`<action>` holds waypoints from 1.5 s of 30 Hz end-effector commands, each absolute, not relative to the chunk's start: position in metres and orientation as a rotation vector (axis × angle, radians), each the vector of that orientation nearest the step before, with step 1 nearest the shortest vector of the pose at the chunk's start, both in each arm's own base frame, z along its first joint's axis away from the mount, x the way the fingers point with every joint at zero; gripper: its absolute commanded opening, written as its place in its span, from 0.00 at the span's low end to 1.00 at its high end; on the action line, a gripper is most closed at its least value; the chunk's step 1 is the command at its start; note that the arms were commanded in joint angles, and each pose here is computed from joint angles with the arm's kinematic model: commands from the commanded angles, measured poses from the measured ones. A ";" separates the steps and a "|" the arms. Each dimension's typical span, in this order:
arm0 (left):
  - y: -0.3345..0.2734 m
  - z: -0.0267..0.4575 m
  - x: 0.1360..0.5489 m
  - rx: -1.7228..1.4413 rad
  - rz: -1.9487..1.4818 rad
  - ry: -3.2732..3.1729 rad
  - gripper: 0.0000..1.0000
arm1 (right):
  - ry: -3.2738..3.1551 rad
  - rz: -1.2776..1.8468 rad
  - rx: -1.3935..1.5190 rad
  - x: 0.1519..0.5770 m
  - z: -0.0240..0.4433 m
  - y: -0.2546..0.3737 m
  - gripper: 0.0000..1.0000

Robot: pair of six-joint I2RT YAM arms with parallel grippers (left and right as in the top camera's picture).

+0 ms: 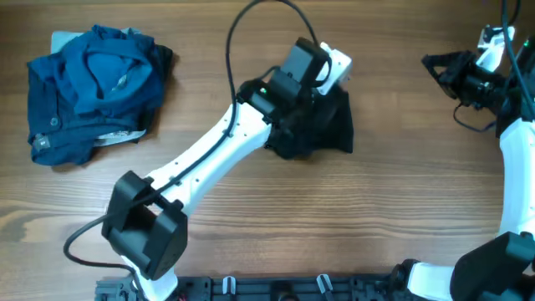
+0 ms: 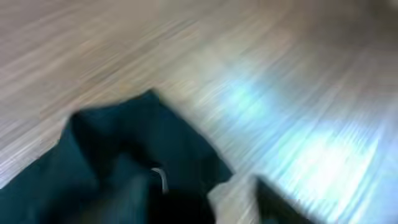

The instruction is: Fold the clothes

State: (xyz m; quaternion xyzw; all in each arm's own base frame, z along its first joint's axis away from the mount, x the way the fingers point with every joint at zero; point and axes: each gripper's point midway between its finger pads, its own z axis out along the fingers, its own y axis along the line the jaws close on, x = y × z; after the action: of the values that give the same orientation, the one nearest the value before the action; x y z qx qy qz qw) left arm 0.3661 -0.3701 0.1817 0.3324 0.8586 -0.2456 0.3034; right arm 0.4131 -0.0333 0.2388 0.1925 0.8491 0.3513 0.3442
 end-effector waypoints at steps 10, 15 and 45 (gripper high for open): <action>-0.313 0.281 0.410 0.469 -0.724 2.143 1.00 | 2.308 0.900 0.424 0.408 0.212 -0.022 0.32; -0.199 0.297 0.442 0.151 -0.550 2.197 1.00 | 2.460 0.877 0.021 0.414 0.170 0.062 0.49; -0.142 0.260 0.441 0.011 -0.396 2.359 1.00 | 2.559 0.874 0.028 0.410 0.150 0.104 0.04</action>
State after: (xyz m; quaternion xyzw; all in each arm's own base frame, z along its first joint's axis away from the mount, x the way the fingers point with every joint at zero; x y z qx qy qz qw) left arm 0.4371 -0.1474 0.2653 0.0157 0.9143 -0.1669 0.3686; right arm 0.4129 0.1242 0.1199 -0.0388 0.9310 0.3016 0.2017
